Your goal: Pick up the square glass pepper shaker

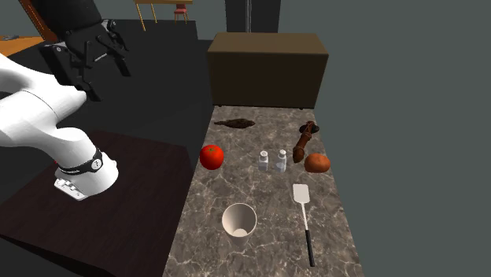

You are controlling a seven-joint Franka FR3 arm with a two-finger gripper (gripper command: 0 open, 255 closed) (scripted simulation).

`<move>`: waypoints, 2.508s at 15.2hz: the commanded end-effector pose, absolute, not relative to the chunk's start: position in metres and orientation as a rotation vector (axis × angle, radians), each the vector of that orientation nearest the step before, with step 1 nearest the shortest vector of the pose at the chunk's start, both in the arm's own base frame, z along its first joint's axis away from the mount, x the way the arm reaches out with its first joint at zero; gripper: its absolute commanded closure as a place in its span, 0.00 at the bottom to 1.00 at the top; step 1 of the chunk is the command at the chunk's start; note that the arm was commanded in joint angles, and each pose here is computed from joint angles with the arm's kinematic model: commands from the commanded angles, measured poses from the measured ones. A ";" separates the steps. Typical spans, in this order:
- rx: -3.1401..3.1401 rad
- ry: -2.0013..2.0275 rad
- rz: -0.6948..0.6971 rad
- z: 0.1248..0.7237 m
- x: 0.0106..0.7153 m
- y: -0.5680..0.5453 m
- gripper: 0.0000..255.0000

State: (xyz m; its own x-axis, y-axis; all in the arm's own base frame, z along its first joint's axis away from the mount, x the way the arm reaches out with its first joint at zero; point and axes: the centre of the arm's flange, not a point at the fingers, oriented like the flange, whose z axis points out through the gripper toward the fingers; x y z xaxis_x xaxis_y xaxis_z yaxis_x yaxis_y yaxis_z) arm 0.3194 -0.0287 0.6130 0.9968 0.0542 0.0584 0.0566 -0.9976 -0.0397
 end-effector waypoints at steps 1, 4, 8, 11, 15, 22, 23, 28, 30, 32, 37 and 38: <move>-3.098 -0.086 -0.089 0.613 0.319 -0.029 0.00; -3.104 -0.078 -0.063 0.588 0.344 -0.007 0.00; -3.111 -0.068 -0.029 0.554 0.376 0.022 0.00; -3.117 -0.061 -0.003 0.527 0.400 0.043 0.00; -3.123 -0.051 0.032 0.491 0.432 0.071 0.00; -3.134 -0.033 0.093 0.427 0.485 0.119 0.00; -3.136 -0.030 0.101 0.417 0.492 0.126 0.00; -3.143 -0.017 0.145 0.369 0.529 0.159 0.00; -3.145 -0.012 0.163 0.349 0.543 0.172 0.00; -3.148 -0.007 0.180 0.329 0.558 0.185 0.00; -3.153 0.007 0.224 0.279 0.592 0.217 0.00; -3.154 0.009 0.233 0.269 0.599 0.223 0.00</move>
